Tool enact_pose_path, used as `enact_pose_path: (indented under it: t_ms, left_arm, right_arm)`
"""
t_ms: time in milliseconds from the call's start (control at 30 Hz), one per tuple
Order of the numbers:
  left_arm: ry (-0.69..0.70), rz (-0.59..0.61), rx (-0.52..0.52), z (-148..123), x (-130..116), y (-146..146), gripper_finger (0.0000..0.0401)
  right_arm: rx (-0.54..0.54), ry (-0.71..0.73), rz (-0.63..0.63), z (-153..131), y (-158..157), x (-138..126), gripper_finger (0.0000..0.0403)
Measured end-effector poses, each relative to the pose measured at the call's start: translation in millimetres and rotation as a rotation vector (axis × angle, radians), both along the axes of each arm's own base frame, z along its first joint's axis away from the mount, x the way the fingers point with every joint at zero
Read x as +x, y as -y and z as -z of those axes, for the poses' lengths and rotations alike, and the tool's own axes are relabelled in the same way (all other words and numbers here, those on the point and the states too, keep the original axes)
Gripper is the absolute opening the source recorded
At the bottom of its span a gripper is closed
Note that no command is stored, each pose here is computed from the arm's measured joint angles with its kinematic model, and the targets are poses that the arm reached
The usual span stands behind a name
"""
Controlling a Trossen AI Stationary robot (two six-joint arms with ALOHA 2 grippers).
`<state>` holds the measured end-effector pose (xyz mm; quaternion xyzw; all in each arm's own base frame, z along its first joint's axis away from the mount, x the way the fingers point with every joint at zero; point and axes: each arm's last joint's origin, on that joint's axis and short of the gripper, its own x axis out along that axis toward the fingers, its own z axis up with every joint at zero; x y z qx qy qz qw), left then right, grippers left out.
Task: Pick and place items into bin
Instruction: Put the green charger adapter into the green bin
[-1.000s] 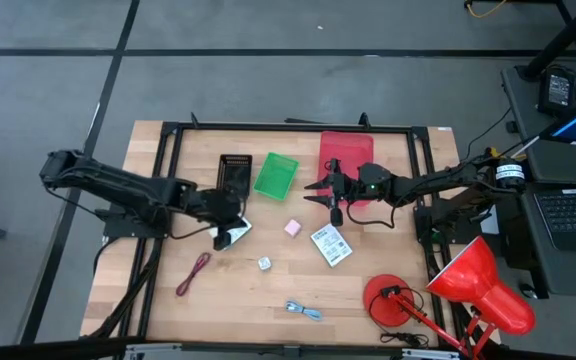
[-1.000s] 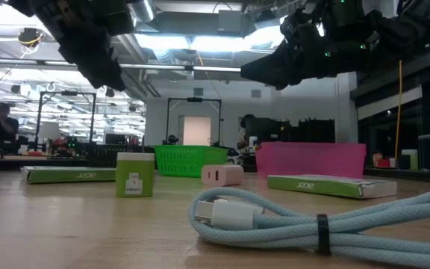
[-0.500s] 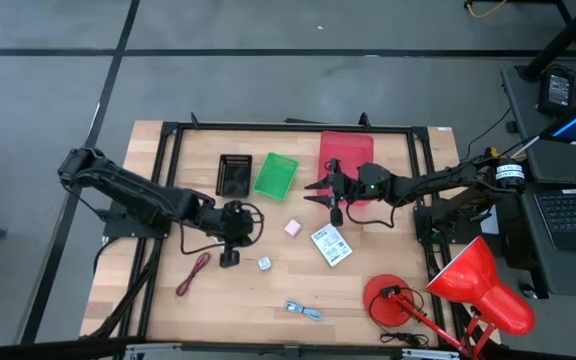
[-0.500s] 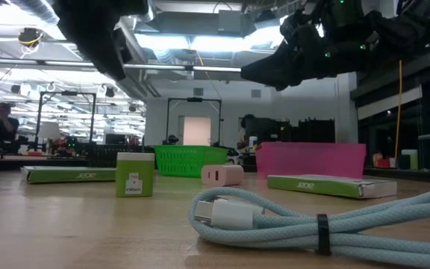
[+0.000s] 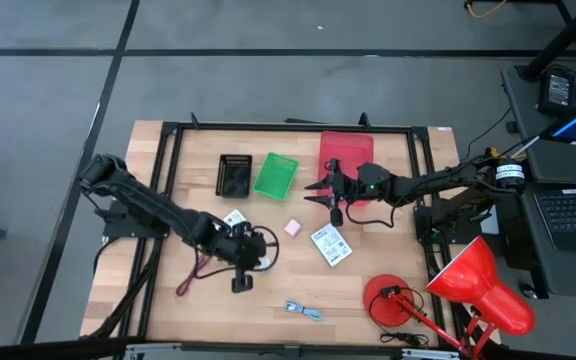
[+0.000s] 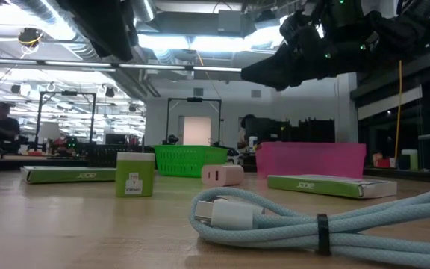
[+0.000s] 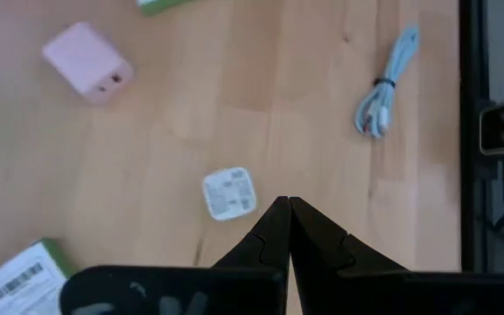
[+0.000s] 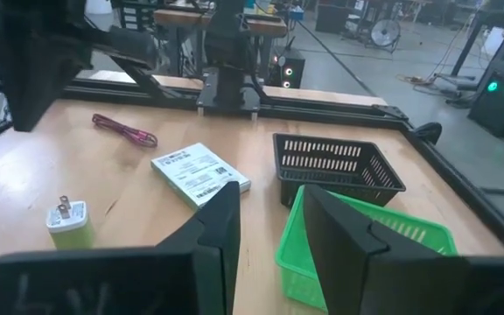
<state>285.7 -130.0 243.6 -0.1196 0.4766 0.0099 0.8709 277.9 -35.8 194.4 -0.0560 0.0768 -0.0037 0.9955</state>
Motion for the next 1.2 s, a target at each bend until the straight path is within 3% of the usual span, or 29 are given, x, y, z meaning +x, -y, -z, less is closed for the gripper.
enact_pose_path:
  t_ms: [267,467,633,833,1200]
  left_arm:
    - [0.046,-0.015,0.092,-1.8,1.3,6.4,0.0004]
    - [0.052,-0.045,0.096,-1.9,1.0,6.5,0.002]
    - [0.047,-0.083,0.063,-1.9,1.0,6.7,0.0059]
    - [0.056,-0.13,0.093,-0.8,0.3,4.9,0.0117]
    - [0.021,-0.226,0.092,25.1,-8.6,-0.3,0.0199]
  right_arm:
    - [-0.004,-0.03,-0.002,2.8,-0.1,-0.5,0.0108]
    - [-0.003,-0.052,-0.002,5.0,-0.1,-0.9,0.0108]
    - [0.004,-0.103,-0.003,9.8,-0.3,-2.0,0.0108]
    - [-0.015,-0.101,-0.006,9.6,-0.3,-2.0,0.0108]
    - [-0.013,-0.097,-0.007,9.2,-0.4,-1.9,0.0108]
